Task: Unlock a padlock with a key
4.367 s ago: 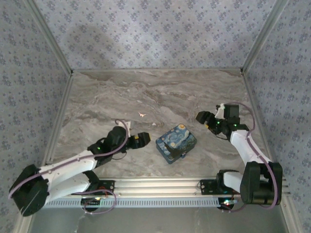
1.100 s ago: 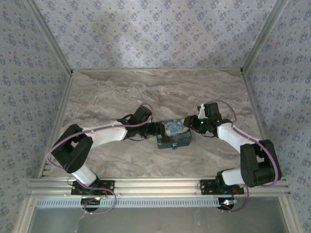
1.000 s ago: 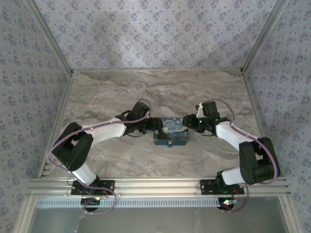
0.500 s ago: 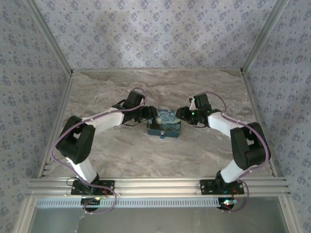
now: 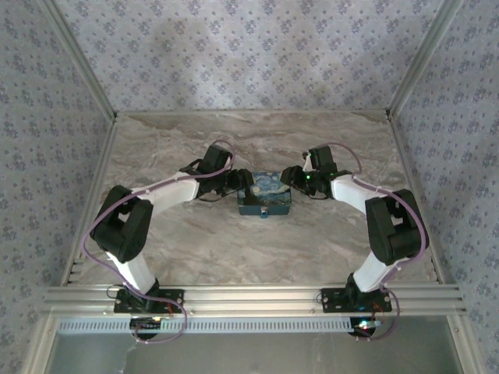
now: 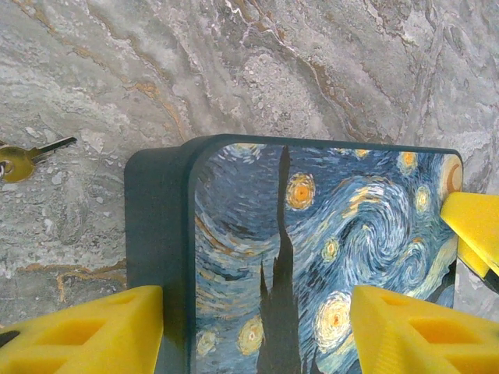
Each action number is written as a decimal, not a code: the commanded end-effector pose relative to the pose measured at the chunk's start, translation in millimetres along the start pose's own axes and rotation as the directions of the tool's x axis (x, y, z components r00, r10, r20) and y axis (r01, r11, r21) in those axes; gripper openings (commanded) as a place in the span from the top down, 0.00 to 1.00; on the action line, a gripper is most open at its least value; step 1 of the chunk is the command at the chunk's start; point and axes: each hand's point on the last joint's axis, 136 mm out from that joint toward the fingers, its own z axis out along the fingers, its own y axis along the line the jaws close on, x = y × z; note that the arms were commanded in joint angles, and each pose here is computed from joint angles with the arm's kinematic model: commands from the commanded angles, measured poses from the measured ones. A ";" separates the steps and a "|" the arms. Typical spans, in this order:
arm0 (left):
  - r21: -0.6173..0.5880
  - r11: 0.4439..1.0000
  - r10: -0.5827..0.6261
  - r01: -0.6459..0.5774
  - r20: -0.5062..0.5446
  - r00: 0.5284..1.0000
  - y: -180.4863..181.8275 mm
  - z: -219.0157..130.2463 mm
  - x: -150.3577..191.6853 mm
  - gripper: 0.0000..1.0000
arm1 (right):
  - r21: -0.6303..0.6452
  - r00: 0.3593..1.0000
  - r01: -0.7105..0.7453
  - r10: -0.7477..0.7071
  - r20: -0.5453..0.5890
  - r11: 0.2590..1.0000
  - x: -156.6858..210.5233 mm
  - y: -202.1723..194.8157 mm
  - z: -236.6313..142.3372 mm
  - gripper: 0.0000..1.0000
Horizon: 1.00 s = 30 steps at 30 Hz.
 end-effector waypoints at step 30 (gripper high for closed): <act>-0.421 0.904 -0.044 0.070 0.071 0.997 63.4 -57.6 -28.5 0.43 | 0.103 0.928 0.366 -0.371 0.030 0.925 49.6 58.1 -114.7 0.39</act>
